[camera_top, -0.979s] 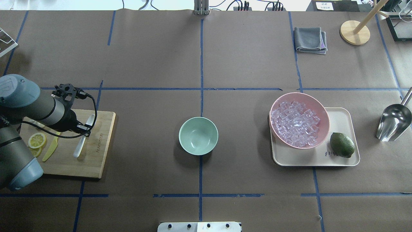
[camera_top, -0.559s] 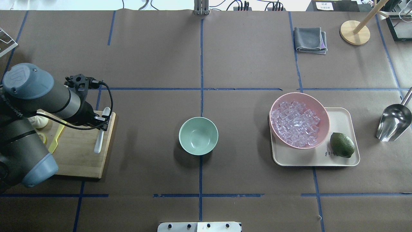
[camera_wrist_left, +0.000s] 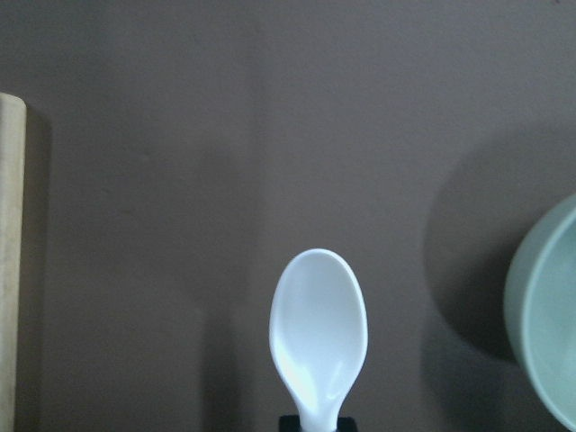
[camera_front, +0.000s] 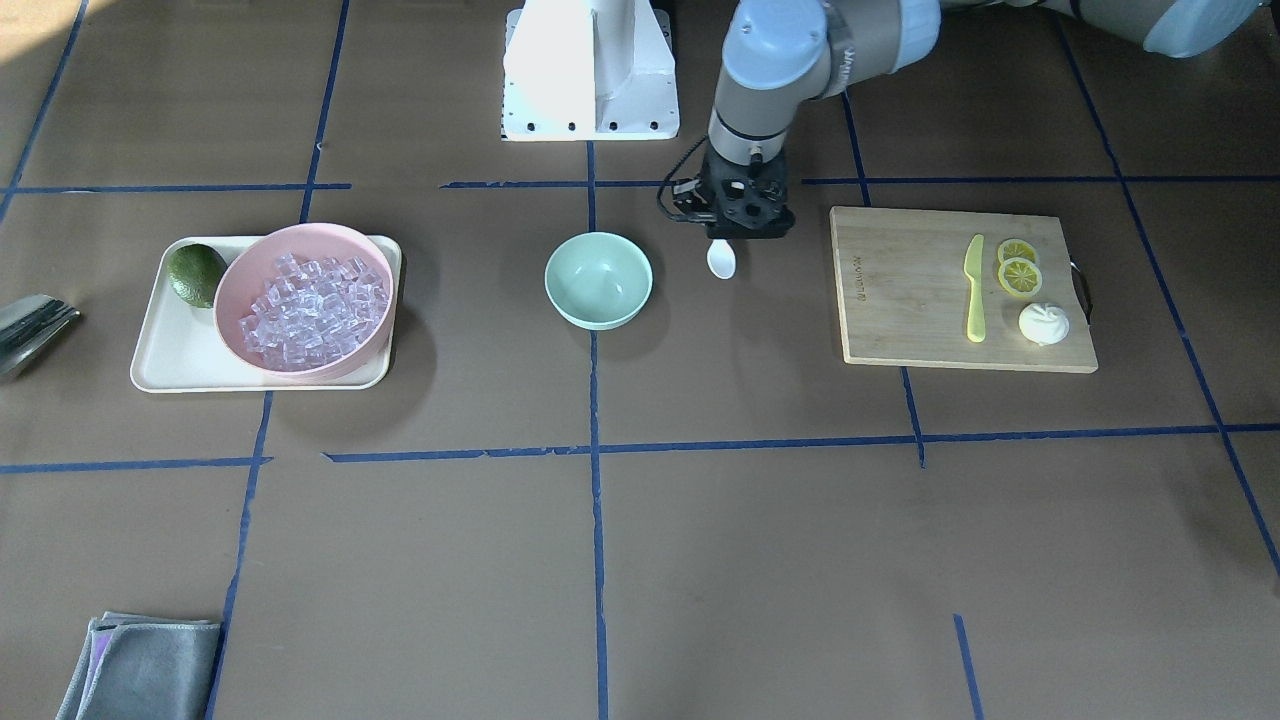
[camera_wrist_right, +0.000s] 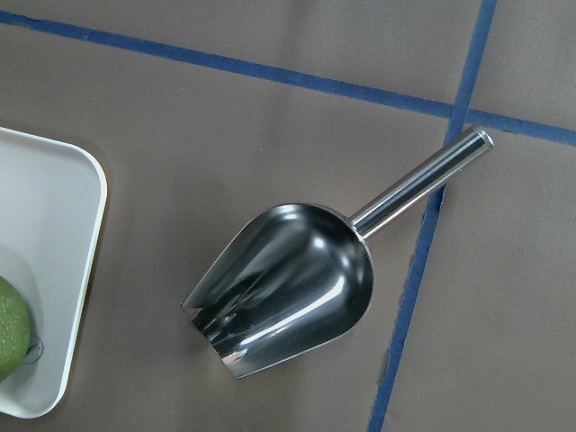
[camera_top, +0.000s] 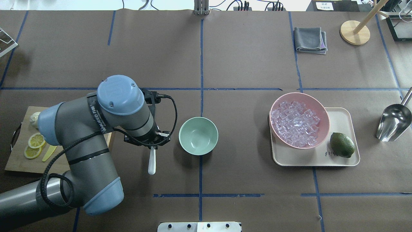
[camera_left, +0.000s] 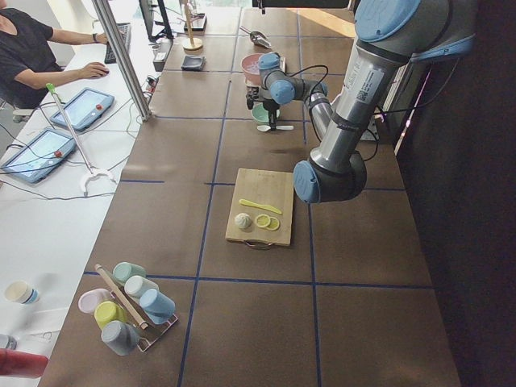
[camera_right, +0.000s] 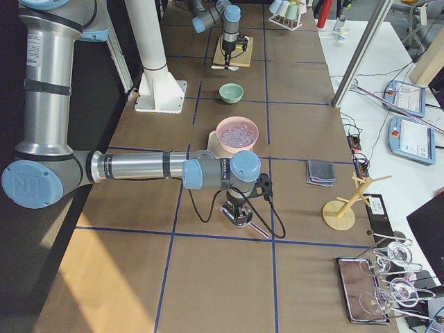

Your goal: Put spoon and ice into bowl

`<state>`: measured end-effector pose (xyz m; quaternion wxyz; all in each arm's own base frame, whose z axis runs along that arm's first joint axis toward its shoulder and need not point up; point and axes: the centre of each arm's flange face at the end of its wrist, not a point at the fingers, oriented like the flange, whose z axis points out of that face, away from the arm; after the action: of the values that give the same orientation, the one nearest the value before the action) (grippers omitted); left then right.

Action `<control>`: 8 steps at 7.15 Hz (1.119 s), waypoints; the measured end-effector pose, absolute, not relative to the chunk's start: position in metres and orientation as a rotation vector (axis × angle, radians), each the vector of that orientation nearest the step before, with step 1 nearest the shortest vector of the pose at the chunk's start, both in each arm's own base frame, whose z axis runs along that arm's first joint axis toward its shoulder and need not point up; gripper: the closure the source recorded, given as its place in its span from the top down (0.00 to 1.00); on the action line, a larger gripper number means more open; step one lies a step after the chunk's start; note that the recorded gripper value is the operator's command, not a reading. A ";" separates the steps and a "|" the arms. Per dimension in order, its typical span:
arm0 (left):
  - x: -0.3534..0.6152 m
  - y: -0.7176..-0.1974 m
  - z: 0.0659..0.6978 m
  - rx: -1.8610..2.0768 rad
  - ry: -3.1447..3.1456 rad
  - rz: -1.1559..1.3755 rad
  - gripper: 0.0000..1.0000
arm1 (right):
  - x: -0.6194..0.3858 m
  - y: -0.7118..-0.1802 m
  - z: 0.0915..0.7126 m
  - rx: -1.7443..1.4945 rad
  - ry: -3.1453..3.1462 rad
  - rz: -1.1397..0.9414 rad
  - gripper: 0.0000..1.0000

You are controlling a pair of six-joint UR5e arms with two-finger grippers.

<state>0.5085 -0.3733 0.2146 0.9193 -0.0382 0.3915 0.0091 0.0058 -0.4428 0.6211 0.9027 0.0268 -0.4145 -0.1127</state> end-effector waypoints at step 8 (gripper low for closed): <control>0.607 -0.395 0.134 -0.105 0.793 0.009 0.16 | 0.005 -0.442 0.622 0.051 -0.870 -0.231 0.99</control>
<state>0.6065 -0.3946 0.1340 0.9211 -0.0513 0.3859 0.0042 0.0050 -0.4420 0.6220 0.9000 0.0247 -0.4206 -0.1116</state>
